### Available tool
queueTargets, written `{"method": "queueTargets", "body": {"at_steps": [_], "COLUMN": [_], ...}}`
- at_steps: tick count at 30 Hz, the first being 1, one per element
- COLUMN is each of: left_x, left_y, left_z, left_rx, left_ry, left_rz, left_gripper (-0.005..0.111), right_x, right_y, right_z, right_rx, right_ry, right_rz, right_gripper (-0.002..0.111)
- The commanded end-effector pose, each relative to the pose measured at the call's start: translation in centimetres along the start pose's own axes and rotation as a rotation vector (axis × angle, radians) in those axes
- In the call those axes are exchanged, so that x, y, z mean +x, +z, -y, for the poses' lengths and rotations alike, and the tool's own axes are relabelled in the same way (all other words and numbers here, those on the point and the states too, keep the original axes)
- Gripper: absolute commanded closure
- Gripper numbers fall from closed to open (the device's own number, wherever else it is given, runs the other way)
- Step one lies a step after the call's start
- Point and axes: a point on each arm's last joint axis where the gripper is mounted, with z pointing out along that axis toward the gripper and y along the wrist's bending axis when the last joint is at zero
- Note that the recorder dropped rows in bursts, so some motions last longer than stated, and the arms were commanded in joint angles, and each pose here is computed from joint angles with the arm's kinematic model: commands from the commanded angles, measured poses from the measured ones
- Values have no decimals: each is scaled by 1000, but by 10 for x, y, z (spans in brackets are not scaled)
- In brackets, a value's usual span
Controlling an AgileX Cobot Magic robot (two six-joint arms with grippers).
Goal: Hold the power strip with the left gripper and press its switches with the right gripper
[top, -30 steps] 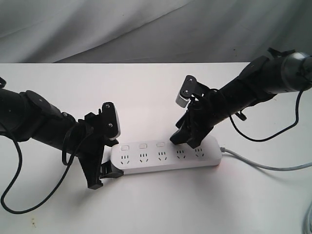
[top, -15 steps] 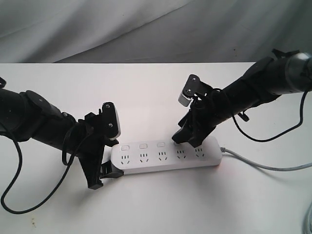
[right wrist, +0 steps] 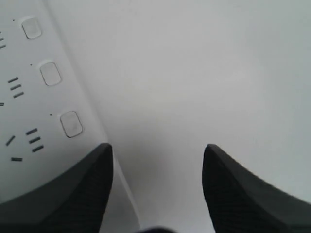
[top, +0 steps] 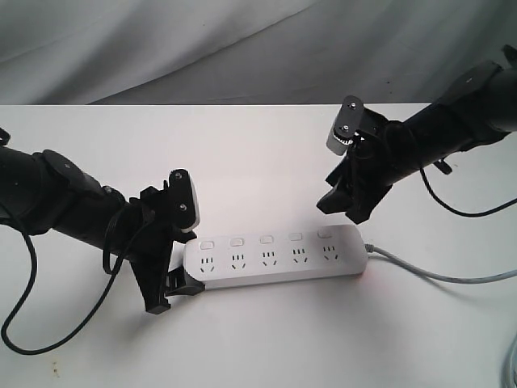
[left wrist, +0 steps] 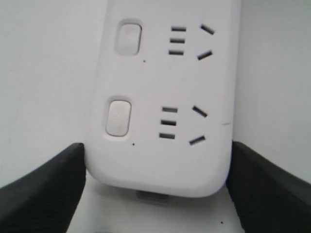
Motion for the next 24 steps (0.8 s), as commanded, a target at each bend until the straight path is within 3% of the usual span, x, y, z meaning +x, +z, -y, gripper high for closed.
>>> {"method": "queueTargets", "body": {"at_steps": [1,24], "left_x": [0,0], "left_y": [0,0], "left_z": [-2,-2], "left_rx": [-12,-12], "left_ry": [2,2], "left_rz": [-2,-2], "left_gripper": [51,51], "right_x": [2,15], "right_y": [-4,23], "right_z": [0,-4], "right_rx": [-3,-68], "right_ry": [8,35], "right_rz": [-1,-40], "right_gripper": [57,57]}}
